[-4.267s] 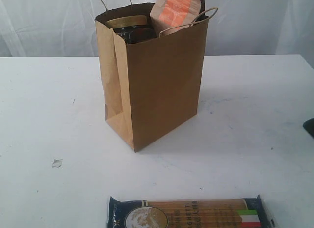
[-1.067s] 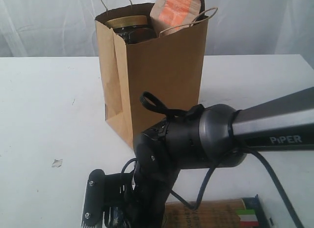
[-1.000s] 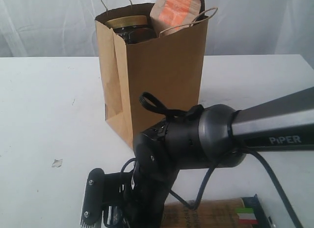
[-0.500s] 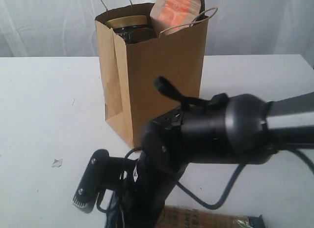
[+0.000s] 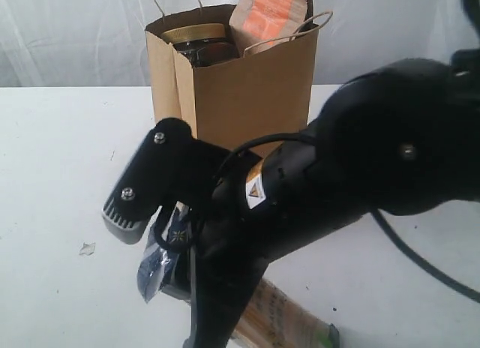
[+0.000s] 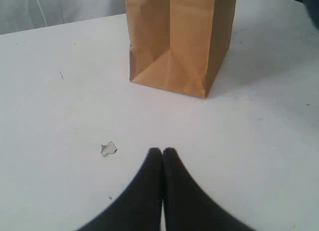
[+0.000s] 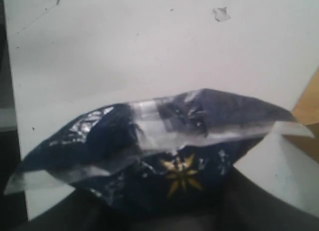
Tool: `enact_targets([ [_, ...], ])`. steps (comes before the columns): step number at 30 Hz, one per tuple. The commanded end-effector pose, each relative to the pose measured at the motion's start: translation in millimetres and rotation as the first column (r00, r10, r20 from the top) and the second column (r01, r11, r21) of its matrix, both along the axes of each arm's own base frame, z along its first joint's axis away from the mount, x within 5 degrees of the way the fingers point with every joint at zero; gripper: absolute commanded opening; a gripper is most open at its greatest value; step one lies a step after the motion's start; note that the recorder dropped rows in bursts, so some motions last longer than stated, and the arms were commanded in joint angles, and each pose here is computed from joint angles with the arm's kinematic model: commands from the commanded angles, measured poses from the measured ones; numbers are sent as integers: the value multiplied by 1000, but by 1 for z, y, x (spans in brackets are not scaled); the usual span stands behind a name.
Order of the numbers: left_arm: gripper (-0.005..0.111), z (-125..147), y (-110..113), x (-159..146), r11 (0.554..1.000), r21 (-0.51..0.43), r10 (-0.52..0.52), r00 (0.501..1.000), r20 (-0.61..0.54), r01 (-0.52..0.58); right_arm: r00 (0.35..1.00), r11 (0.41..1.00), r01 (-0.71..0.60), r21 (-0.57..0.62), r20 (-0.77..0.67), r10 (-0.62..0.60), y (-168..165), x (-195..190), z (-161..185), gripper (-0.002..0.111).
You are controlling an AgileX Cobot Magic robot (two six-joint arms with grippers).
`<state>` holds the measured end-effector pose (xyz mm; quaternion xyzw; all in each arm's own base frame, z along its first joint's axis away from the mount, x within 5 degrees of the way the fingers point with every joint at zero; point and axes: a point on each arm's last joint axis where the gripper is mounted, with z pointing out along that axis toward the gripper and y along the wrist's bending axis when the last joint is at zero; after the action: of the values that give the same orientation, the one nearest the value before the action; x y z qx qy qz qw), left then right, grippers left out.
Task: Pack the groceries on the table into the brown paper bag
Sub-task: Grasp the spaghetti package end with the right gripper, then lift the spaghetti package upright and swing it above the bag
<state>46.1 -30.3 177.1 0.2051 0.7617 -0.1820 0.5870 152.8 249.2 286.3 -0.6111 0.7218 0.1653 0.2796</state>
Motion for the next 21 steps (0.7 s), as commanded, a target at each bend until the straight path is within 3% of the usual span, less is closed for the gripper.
enact_targets([
  [1,0,-1,0,0,1000,-5,4,1000,-1,-4,998,998,37,50,55,-39,-18,-7,19,0],
  [10,0,-1,0,0,1000,-5,4,1000,-1,-4,974,975,173,138,125,-190,-64,-8,43,0],
  [21,0,-1,0,0,1000,-5,4,1000,-1,-4,932,915,261,308,167,-322,-94,-12,74,0],
])
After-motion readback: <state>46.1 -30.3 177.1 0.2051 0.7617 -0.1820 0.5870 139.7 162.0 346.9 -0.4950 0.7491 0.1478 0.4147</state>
